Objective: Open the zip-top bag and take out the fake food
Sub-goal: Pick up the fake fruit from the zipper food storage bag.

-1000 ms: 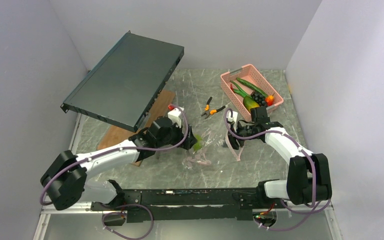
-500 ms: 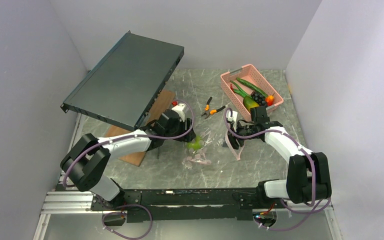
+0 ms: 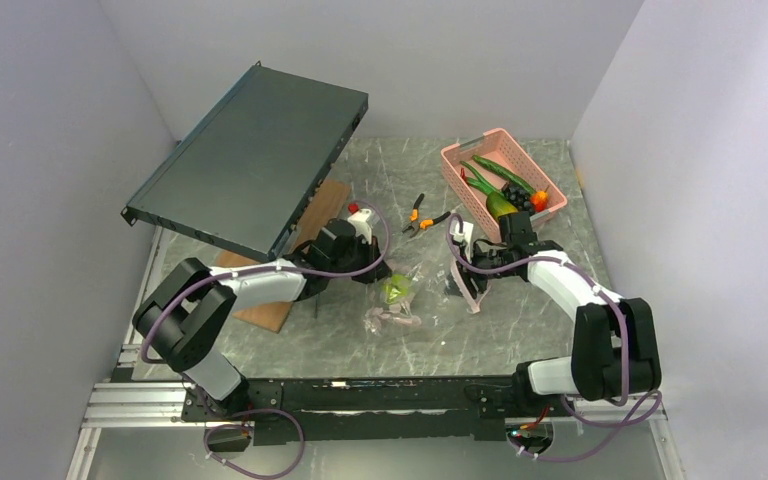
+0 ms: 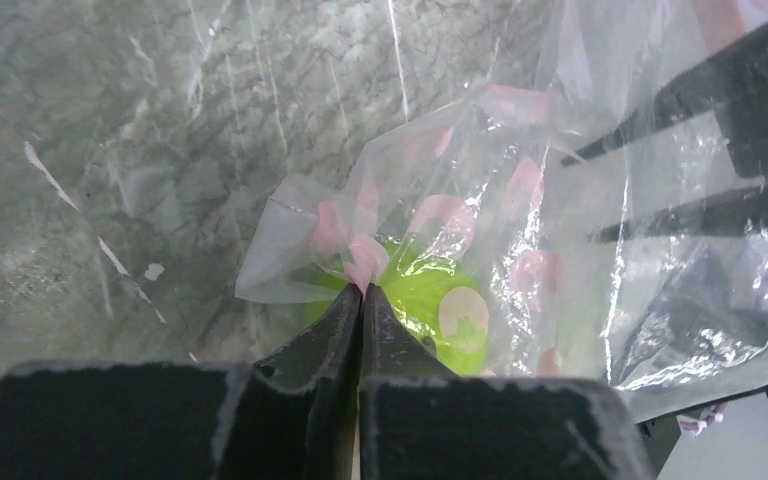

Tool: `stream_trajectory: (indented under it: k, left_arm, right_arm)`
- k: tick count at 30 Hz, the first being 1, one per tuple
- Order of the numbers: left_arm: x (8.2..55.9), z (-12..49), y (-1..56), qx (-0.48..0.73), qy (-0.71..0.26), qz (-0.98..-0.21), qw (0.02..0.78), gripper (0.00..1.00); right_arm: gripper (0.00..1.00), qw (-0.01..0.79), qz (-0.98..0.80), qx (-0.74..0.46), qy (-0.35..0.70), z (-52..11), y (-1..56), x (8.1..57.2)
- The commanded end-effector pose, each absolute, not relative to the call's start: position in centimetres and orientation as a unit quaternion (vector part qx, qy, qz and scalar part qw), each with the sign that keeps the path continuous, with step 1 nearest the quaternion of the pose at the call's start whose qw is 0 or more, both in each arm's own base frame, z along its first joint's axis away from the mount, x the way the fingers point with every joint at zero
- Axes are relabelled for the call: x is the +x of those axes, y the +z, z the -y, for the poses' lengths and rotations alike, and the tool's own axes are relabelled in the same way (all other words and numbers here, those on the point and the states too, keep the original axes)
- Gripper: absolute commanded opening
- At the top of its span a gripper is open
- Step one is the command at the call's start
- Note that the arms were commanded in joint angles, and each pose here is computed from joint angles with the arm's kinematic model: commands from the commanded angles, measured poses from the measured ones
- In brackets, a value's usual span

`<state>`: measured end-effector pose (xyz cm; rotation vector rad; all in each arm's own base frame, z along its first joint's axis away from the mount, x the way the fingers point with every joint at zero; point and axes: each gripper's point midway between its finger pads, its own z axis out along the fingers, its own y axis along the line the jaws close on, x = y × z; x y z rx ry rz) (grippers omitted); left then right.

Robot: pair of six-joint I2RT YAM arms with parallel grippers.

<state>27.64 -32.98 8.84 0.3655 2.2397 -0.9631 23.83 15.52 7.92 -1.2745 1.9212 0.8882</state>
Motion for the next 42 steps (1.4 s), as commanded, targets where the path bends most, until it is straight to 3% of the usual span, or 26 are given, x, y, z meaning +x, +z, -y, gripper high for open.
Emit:
stream_trajectory:
  k: [1,4,28,36,42]
  left_arm:
    - [26.6,34.2,9.5,0.149,-0.420,-0.836,0.320,0.05]
    - [26.0,34.4,9.6,0.149,-0.436,-0.831,0.312,0.00]
    - [23.0,36.1,6.5,0.141,-0.451,-0.839,0.269,0.00]
    - [22.7,37.1,6.5,0.149,-0.454,-0.838,0.264,0.00]
    - [22.7,38.1,6.7,0.159,-0.456,-0.836,0.260,0.00]
  right_arm:
    - [0.45,0.339,-0.722,-0.498,0.340,-16.0,9.0,24.6]
    - [0.47,0.335,-0.714,-0.505,0.350,-16.3,9.1,24.1]
    - [0.69,0.288,-0.623,-0.638,0.349,-20.4,7.2,19.3]
    - [0.80,0.283,-0.626,-0.649,0.326,-20.9,6.4,19.4]
    - [0.81,0.278,-0.637,-0.651,0.304,-21.2,5.6,19.8]
